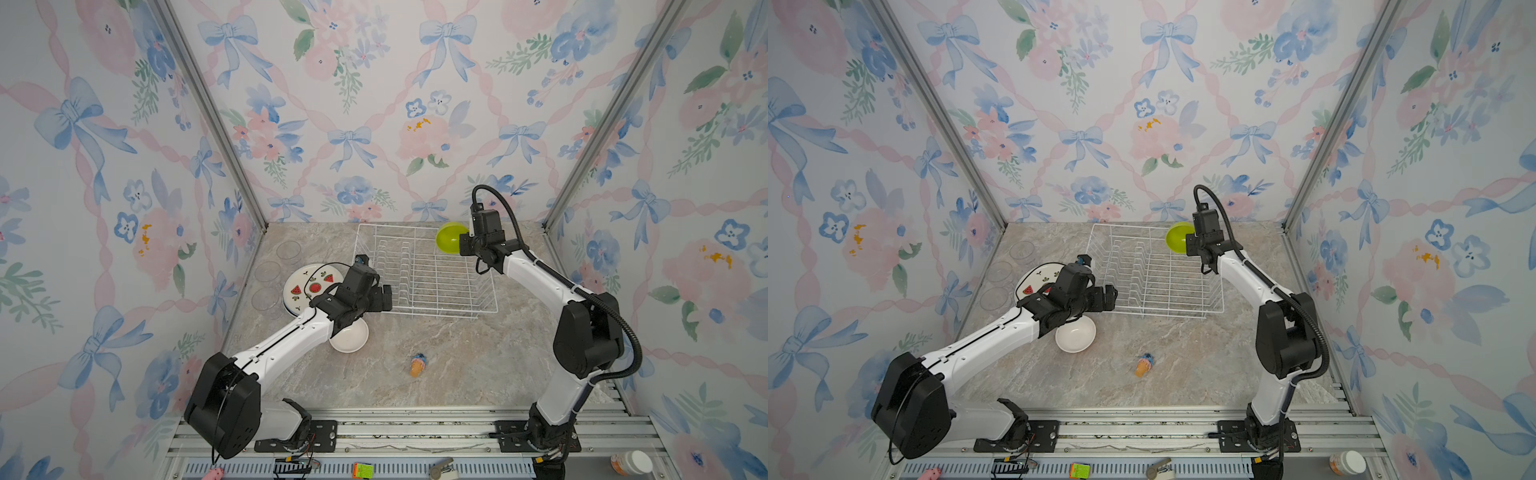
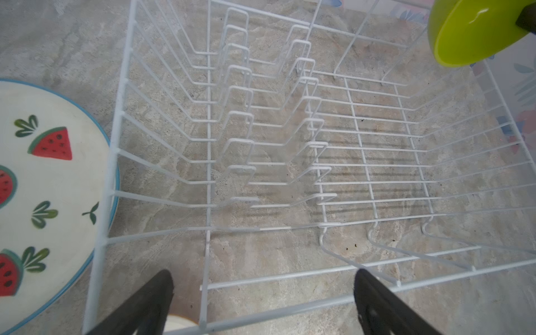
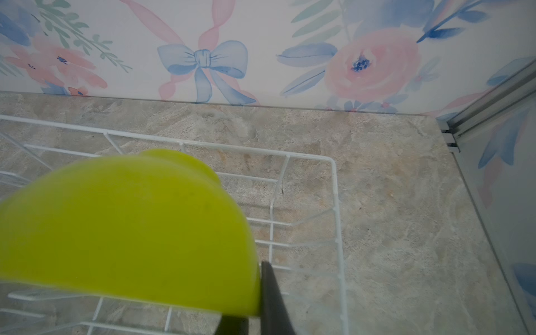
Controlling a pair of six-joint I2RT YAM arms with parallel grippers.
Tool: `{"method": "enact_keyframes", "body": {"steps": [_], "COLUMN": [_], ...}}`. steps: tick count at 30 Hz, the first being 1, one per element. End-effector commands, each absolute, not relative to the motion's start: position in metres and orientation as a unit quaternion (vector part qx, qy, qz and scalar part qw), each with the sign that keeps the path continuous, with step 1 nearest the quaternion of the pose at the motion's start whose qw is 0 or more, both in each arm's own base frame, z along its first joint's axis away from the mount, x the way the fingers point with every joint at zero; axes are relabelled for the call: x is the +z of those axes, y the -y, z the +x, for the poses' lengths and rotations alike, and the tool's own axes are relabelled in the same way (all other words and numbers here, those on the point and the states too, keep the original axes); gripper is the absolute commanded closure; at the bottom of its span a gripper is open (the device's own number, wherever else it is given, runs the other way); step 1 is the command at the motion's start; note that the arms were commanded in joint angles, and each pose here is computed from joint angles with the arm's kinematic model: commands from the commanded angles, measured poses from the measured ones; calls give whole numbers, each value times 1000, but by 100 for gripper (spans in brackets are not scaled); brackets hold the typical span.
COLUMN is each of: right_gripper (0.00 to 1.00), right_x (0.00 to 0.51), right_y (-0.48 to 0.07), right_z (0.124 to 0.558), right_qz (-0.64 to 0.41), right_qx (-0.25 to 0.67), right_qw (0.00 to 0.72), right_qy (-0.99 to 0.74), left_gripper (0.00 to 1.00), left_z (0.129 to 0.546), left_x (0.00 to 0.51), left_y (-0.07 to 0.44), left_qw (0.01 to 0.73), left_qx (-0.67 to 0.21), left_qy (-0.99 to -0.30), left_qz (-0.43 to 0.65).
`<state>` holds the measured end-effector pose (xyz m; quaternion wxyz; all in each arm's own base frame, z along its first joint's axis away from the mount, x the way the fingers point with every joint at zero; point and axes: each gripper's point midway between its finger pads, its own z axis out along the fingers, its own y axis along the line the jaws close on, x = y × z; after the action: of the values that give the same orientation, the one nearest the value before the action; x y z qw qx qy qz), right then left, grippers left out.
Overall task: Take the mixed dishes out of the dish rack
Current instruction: 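Carry the lime-green bowl toward the white bowl while the left gripper draws back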
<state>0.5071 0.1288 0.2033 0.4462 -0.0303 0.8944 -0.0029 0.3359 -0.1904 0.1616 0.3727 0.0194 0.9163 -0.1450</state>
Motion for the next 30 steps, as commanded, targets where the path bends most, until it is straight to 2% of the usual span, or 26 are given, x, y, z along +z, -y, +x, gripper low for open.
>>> {"method": "enact_keyframes", "body": {"steps": [1, 8, 18, 30], "right_gripper": [100, 100, 100, 100], "right_x": [224, 235, 268, 260], "right_y": [-129, -150, -212, -300], "right_z": [499, 474, 418, 362], "right_qz": [-10, -19, -69, -147], "right_qx": [31, 76, 152, 225], "right_qw": [464, 460, 453, 406], "right_qy": [-885, -884, -876, -873], "left_gripper": [2, 2, 2, 2], "left_z": [338, 337, 320, 285], "left_x": [176, 199, 222, 235], "left_y": [188, 179, 133, 61], "left_qw": [390, 422, 454, 472], "left_qx": [-154, -151, -159, -78], "left_qy": [-908, -894, -874, -869], "left_qz": [9, 1, -67, -129]}}
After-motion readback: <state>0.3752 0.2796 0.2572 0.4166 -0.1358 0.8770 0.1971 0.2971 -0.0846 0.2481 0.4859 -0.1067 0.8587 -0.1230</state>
